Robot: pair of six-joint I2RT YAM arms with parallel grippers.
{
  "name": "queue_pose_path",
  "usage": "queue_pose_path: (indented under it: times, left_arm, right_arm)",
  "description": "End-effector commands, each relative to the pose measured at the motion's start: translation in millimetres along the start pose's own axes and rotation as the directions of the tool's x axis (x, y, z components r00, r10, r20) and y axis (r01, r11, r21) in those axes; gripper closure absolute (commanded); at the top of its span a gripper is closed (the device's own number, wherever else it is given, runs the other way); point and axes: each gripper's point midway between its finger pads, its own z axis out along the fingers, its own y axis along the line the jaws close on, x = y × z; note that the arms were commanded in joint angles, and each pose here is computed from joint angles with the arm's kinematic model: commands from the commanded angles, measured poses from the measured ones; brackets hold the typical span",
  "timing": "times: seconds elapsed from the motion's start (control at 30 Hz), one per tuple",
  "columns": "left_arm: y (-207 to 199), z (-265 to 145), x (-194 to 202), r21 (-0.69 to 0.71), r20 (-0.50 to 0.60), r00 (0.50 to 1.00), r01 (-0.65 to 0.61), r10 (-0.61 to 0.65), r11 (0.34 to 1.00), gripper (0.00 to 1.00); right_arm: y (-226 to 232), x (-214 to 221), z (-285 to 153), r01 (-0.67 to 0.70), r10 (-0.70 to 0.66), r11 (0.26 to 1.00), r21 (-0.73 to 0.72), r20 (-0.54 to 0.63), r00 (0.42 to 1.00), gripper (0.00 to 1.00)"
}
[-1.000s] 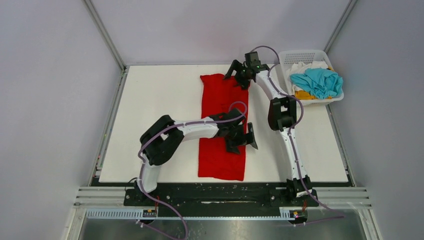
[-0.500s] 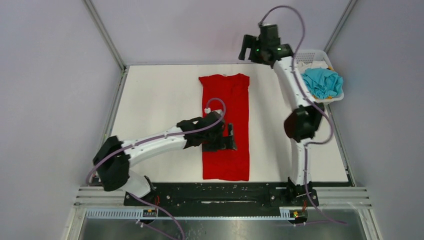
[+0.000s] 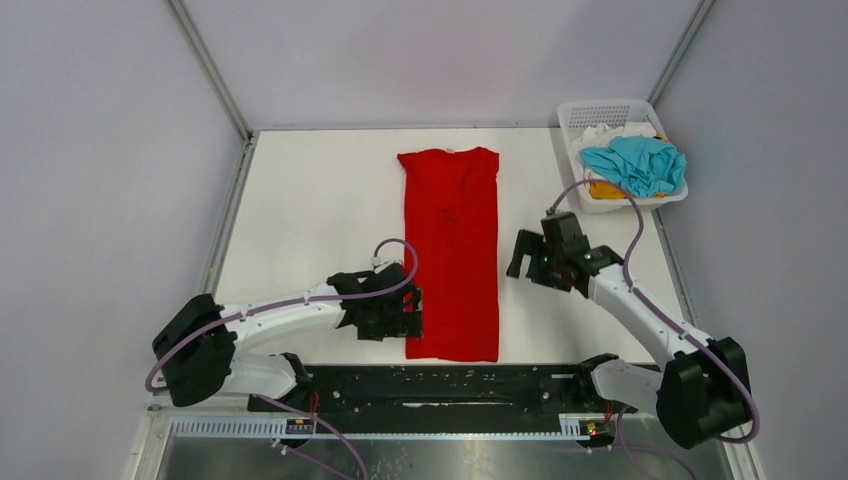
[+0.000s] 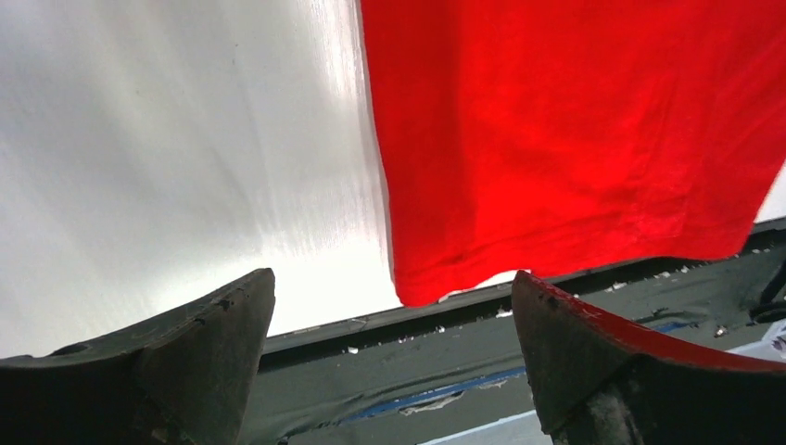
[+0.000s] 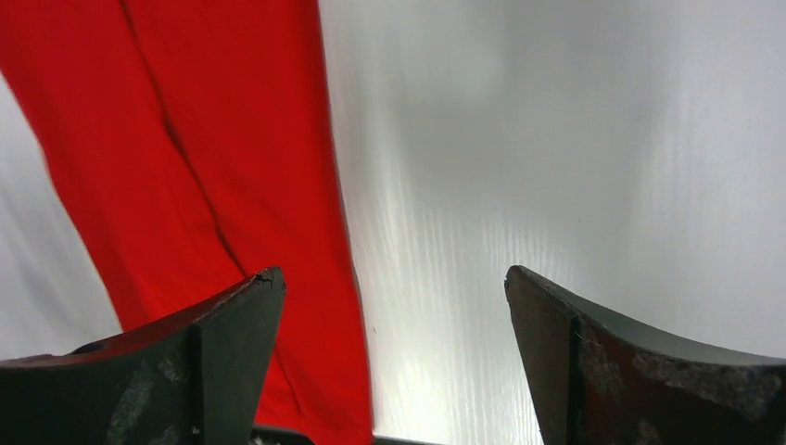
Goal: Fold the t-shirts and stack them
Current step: Rotate the tshirt 90 degrees, then grab the bottom of the folded rectangular tshirt with both arms
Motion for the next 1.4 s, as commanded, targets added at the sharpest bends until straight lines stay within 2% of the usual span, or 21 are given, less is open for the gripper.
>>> queue_pose_path:
  times: [0.0,0.2,0.27,0.37,0.5,0.67,0.87,0.97,1.1,1.23,1.3,1.37]
  left_arm:
    - [-11.4,9.2,-3.1,0.010,-0.025,1.000,-0.005,0.006,1.000,0.01]
    - [-10.6,21.0,14.3,0.028,-0.103,0.995,0.004,-0.002,1.000,0.01]
    - [-15.1,23.2,17.4,0.047,-0.115,0.993,0.001,0.005,0.999,0.06]
    - [-18.7,24.9,25.5,0.054,-0.140,0.990,-0.021,0.028,0.998,0.25]
    - [-8.1,28.2,34.9,0.008,-0.170,0.985,-0.017,0.018,1.000,0.43]
    - [-5.8,33.4,37.5,-0.016,-0.186,0.982,-0.017,0.014,1.000,0.58]
    - [-1.0,37.5,34.7,-0.051,-0.180,0.983,-0.036,0.026,0.998,0.93]
    - [2.0,37.5,36.0,-0.056,-0.183,0.983,-0.043,0.032,0.997,1.00]
    - [4.2,37.6,35.5,-0.059,-0.177,0.984,-0.046,0.035,0.997,1.00]
    - [3.8,36.4,36.4,-0.041,-0.171,0.985,-0.042,0.035,0.998,1.00]
    - [4.5,36.7,35.8,-0.040,-0.164,0.986,-0.041,0.034,0.998,1.00]
    - [1.6,36.3,35.1,-0.027,-0.160,0.987,-0.034,0.030,0.999,1.00]
  right_arm:
    - [24.0,20.3,-9.9,-0.021,0.026,0.988,-0.154,0.031,0.999,0.03]
    - [10.9,55.0,-12.5,-0.003,0.001,0.984,-0.176,-0.013,1.000,0.03]
    - [7.4,62.6,-11.8,0.001,-0.006,0.985,-0.173,-0.025,1.000,0.03]
    - [2.2,73.6,-9.8,0.008,-0.017,0.987,-0.162,-0.058,0.998,0.03]
    - [3.4,90.9,-11.0,0.019,-0.040,0.984,-0.179,-0.115,0.993,0.05]
    - [14.6,124.0,-12.1,0.048,-0.095,0.975,-0.216,-0.210,0.973,0.09]
    - [17.1,166.9,-10.1,0.065,-0.136,0.974,-0.216,-0.332,0.933,0.18]
    - [23.3,185.7,-11.7,0.073,-0.167,0.966,-0.246,-0.383,0.909,0.23]
    - [32.0,202.2,-11.7,0.041,-0.172,0.956,-0.290,-0.443,0.880,0.32]
    - [23.4,210.5,-9.8,0.050,-0.164,0.967,-0.250,-0.458,0.874,0.39]
    - [17.6,214.5,-7.5,0.053,-0.157,0.972,-0.227,-0.470,0.869,0.47]
    - [15.1,217.6,-5.7,0.044,-0.145,0.976,-0.215,-0.480,0.865,0.61]
